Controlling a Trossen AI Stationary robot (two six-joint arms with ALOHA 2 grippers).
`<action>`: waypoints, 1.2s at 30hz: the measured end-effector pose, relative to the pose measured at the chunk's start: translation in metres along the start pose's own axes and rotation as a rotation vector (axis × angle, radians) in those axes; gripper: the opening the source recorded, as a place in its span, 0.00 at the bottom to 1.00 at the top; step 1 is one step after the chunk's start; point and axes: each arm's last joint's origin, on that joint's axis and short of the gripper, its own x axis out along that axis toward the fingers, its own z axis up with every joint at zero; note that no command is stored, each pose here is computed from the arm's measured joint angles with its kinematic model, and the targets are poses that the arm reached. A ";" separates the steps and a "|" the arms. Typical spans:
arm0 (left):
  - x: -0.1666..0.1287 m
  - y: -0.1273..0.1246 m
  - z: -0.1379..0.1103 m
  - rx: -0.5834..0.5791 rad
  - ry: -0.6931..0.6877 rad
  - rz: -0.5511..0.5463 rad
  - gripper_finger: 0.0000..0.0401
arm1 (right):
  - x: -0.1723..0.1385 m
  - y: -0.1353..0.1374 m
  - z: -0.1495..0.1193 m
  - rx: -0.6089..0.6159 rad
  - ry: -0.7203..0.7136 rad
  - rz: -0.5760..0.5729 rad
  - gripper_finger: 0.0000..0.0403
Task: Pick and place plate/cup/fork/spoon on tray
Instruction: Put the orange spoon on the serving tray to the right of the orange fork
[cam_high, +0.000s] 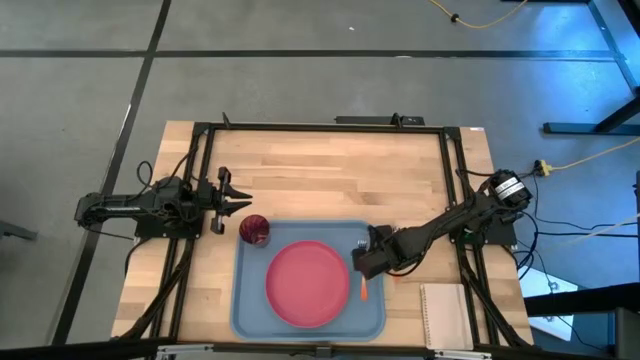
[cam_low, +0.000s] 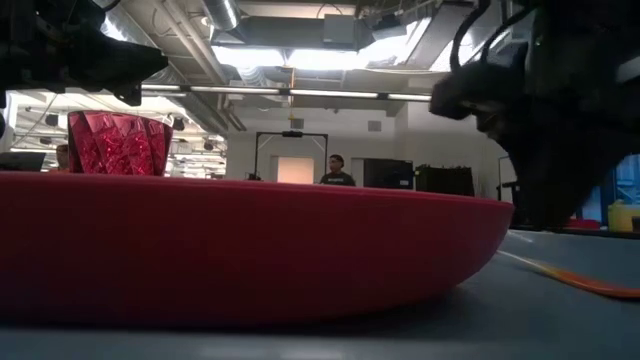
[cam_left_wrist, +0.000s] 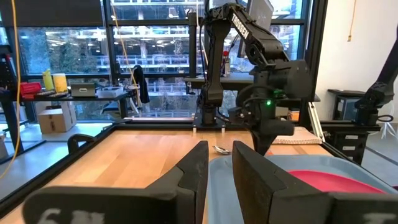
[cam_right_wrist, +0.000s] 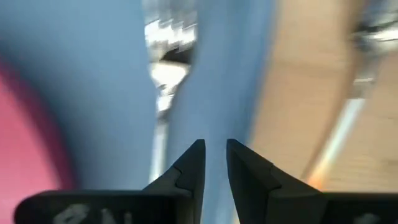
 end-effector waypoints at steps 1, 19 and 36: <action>0.000 0.000 0.000 0.000 0.000 0.000 0.17 | 0.000 -0.003 0.001 0.012 -0.009 -0.027 0.18; 0.000 0.000 0.000 0.000 0.000 0.000 0.17 | 0.003 -0.031 0.008 0.193 -0.106 -0.233 0.18; 0.000 0.000 0.000 0.000 0.001 0.000 0.17 | 0.013 -0.039 0.011 0.223 -0.128 -0.235 0.18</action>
